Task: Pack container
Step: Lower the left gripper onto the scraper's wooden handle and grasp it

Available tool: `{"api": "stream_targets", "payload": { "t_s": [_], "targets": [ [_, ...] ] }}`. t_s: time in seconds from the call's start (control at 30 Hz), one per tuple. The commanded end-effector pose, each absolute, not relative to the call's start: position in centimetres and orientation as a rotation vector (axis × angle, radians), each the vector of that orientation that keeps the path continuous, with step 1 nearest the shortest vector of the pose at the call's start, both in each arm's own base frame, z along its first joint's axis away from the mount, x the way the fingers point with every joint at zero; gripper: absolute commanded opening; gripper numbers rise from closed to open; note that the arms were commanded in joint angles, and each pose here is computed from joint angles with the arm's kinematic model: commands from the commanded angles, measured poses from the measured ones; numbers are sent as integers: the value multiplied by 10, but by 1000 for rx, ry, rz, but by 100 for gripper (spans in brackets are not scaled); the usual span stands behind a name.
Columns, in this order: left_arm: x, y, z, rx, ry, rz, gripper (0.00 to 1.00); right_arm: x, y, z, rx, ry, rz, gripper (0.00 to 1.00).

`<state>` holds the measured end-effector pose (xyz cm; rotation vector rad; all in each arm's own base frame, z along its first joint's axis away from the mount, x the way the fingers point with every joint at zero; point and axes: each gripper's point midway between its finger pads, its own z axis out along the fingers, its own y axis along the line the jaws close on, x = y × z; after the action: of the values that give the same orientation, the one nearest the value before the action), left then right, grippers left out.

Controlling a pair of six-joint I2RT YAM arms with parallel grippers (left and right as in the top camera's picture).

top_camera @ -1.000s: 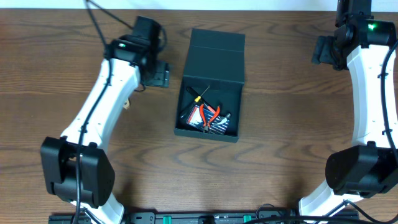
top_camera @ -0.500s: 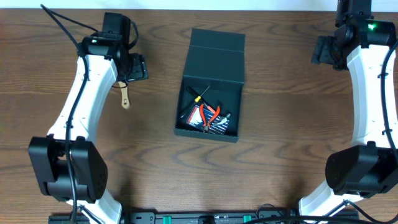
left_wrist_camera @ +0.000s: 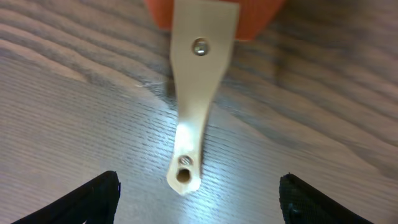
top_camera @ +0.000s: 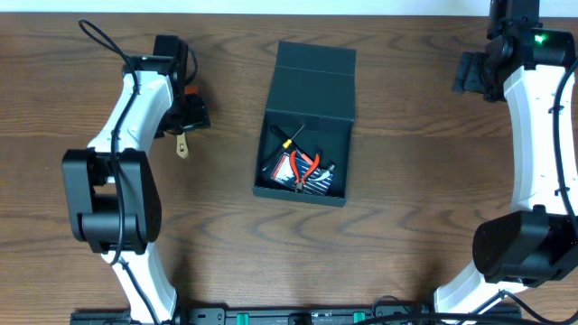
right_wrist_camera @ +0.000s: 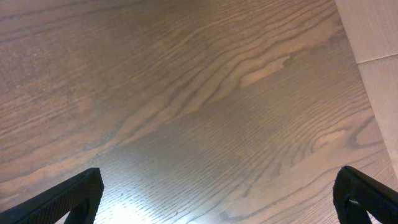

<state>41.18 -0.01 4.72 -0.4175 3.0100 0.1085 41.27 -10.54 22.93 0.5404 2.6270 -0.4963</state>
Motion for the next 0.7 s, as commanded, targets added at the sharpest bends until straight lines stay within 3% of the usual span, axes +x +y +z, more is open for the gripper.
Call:
{"api": "stream_targets", "payload": {
  "t_s": [0.0, 0.67],
  "targets": [
    [410, 5, 34, -410, 3048, 94, 80, 413, -108, 237, 557, 2602, -507, 99],
    [412, -6, 1, -298, 3106, -29, 76, 413, -108, 237, 557, 2602, -507, 99]
  ]
}}
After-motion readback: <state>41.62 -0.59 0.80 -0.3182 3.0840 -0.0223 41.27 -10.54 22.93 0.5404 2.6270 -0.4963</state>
